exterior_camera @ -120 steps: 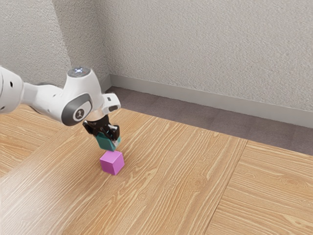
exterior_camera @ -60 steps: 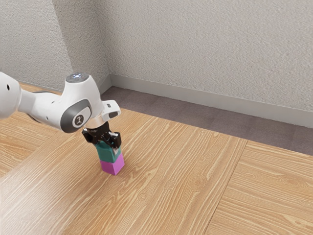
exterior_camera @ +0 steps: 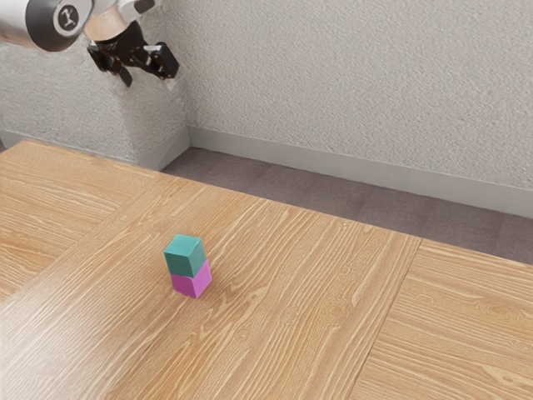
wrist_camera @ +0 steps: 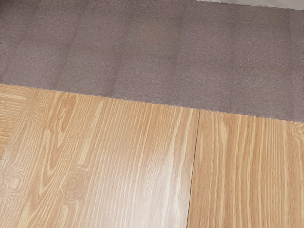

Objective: Pick up the blue block with one arm, and put the blue block on the pink block with one arm

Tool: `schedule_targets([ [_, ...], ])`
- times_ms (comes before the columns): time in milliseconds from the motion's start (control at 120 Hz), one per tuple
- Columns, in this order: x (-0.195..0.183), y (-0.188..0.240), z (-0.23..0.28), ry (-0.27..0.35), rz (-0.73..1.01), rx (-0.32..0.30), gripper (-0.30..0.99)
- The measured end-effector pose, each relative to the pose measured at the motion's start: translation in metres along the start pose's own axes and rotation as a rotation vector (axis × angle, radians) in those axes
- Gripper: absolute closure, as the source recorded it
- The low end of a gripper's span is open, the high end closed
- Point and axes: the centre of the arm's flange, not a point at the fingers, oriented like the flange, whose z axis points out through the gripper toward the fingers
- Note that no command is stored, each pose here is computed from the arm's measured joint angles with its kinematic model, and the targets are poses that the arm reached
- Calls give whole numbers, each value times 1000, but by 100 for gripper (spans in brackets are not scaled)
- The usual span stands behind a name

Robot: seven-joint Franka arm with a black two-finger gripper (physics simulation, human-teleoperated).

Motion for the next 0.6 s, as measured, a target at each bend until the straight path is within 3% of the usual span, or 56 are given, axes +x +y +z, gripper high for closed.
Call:
schedule_targets([
  [108,-11,-9,-31,-74,17,42,1],
  [192,-31,-15,-67,-97,33,104,1],
  [325,-53,-29,-40,-239,38,156,0],
  [600,-73,-52,22,-441,28,166,0],
])
